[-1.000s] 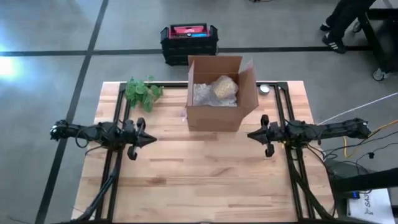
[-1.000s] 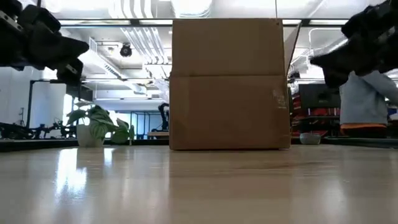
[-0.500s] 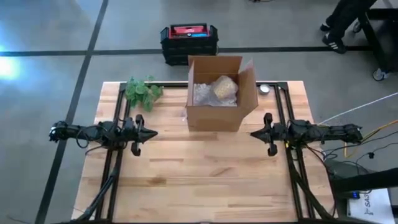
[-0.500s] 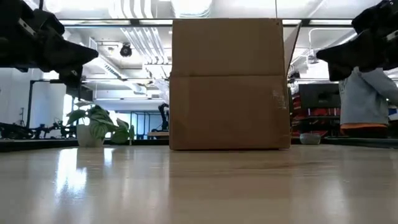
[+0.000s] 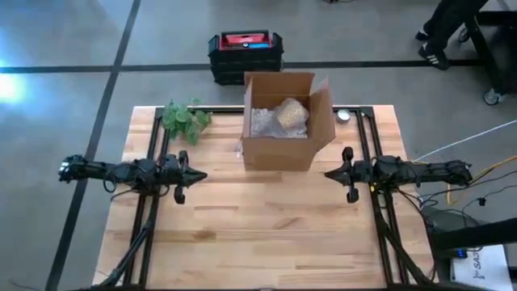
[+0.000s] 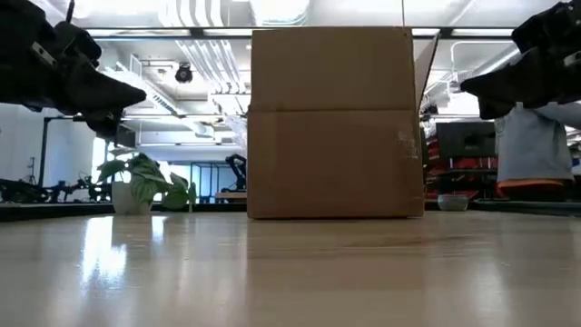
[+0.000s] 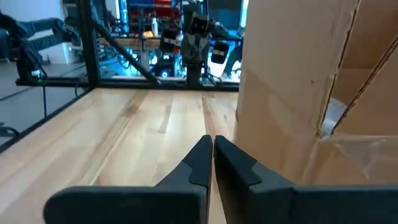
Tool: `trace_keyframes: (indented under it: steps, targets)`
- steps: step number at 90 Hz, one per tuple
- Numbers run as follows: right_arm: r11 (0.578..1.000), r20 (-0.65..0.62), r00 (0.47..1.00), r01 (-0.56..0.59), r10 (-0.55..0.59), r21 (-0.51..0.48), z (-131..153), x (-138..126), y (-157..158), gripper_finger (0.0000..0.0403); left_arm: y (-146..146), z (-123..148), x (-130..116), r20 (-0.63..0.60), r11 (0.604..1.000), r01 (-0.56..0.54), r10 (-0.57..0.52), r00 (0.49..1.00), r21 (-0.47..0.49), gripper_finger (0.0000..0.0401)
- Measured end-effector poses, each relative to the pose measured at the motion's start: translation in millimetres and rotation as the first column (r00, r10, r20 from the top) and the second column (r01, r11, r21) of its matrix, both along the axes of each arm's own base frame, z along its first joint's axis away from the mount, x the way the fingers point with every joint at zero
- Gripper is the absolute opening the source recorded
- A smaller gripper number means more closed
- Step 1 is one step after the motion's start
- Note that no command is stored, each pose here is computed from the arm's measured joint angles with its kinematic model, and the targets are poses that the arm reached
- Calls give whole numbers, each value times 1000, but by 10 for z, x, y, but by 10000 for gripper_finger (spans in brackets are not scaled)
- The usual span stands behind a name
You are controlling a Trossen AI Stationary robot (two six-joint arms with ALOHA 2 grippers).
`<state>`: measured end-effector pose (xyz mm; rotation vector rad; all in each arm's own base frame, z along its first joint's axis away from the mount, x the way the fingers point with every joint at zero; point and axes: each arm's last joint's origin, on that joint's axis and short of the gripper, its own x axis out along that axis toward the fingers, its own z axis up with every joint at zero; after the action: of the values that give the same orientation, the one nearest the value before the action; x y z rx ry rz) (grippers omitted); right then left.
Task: Wrap mug
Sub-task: Return to Home Position
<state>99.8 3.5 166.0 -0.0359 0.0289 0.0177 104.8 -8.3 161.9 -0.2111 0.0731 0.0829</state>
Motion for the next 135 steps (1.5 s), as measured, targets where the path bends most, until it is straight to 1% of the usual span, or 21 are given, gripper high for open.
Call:
trace_keyframes:
  steps: [69, 135]
  targets:
    - [1000, -4, 1000, 0, 0, 0, -3, 3, 0, 4, -11, -117, 76, -130, 1000, 3, 0, 991, 18, 0]
    - [1000, -3, 1000, 0, 0, 1, -2, 3, 0, 3, -15, -176, 104, -193, 1000, 6, -1, 981, 26, 0]
